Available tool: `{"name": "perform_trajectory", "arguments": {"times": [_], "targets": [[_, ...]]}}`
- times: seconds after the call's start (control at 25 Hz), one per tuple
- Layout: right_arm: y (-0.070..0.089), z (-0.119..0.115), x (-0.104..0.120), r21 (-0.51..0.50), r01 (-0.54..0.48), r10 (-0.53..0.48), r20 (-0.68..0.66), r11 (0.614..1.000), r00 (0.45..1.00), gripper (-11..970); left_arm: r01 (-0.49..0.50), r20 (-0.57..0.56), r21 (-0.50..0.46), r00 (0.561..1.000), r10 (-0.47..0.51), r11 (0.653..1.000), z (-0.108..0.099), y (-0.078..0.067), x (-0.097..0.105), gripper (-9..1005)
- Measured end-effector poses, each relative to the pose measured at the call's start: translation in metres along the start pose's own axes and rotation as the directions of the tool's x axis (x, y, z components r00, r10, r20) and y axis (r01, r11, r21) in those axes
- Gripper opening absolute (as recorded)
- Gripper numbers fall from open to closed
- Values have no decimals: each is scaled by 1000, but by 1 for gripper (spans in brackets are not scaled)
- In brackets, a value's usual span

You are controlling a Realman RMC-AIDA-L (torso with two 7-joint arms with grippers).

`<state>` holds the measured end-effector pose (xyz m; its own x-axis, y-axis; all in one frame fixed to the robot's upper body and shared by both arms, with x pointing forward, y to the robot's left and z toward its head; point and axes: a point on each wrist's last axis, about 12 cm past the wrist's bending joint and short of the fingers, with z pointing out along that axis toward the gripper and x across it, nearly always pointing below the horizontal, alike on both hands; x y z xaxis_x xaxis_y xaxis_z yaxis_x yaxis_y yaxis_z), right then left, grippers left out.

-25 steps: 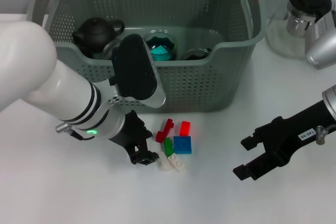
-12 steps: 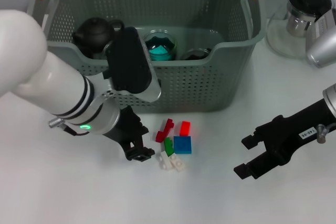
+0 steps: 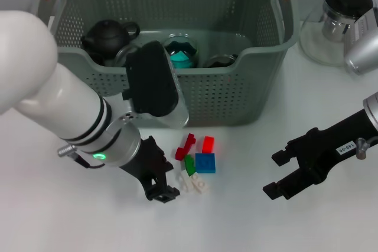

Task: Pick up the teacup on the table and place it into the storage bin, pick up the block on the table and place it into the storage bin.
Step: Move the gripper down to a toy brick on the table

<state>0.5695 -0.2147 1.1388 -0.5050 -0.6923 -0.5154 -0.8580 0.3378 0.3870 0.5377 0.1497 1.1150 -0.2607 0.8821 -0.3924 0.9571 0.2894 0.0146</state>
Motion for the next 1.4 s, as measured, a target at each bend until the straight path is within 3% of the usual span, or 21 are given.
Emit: {"name": "perform_trajectory", "arguments": {"times": [0.68,0.76,1.0,1.4], "targets": [[1,1,0,-3,1,-1,1,1000,1000,944,46,-6,-3,999,-46,999,3,-4,-12,515],[1,1,0,-3,1,-1,0,1000,1000,944,36,-11,-7,999,-36,999,5,-5,-15,583],[1,2,0,-4,2,-2,-2,1000,1000,944,30,-22,-8,999,-30,1000,10,-6,-17,652],[1,1,0,-3,1,-1,-3,1000,1000,945,40,-22,-21,999,-40,999,13,-5,-22,652]]}}
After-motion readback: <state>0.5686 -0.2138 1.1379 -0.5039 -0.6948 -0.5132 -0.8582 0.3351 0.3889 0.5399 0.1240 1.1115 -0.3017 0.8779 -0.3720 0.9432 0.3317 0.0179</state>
